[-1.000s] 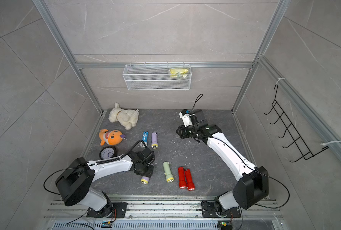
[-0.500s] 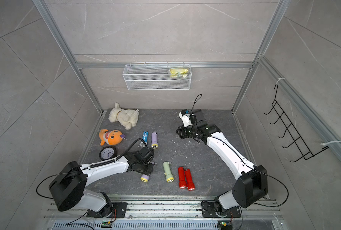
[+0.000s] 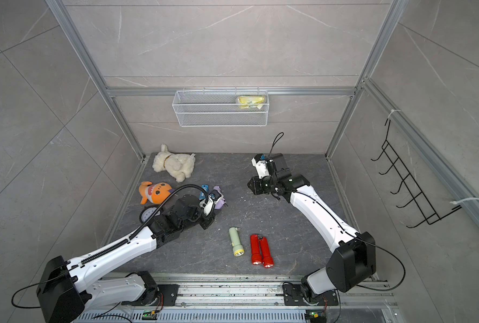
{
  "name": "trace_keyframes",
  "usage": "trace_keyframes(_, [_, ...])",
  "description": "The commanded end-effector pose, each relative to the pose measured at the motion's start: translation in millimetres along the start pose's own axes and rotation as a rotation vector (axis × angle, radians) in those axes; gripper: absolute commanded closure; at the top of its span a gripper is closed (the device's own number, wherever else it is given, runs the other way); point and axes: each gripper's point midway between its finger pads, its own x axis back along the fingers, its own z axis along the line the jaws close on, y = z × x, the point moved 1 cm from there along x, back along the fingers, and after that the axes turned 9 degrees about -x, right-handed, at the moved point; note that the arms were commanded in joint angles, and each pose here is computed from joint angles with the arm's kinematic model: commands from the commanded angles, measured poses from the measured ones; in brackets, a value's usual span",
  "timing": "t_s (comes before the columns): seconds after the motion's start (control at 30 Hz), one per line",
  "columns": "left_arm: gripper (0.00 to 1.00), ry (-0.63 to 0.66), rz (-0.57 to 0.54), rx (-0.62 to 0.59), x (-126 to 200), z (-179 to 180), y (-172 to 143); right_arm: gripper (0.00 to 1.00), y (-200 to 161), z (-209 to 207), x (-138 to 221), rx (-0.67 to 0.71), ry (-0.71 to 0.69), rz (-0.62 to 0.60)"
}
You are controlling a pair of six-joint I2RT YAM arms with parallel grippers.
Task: Close the plug at the bottom of the flashlight
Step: Pick up the flashlight from the center of the board, then close the plug of the flashlight.
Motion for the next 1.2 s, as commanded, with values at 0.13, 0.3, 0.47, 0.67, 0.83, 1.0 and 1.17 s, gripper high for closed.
trace_keyframes(0.13, [1.00,-0.315,-0.253,-0.066,21,0,58,0.72,17,20,17,0.049,0.059,-0.050])
trace_keyframes(0.3, [1.00,-0.619,-0.383,0.053,40,11,80,0.71,20,46,41,0.077,0.182,-0.079])
trace_keyframes(0.47, [1.00,-0.820,-0.435,0.127,49,18,94,0.71,21,68,56,0.106,0.296,-0.093])
trace_keyframes(0.67, [1.00,-0.940,-0.472,0.144,61,13,102,0.69,29,94,76,0.137,0.428,-0.129])
trace_keyframes(0.83, [1.00,-0.914,-0.465,0.104,67,8,96,0.67,34,120,94,0.164,0.590,-0.147])
trace_keyframes(1.0, [1.00,-0.901,-0.490,0.067,79,2,94,0.57,32,136,105,0.169,0.720,-0.144])
trace_keyframes(1.17, [1.00,-0.916,-0.524,0.041,94,-3,95,0.05,26,138,108,0.188,0.744,-0.145])
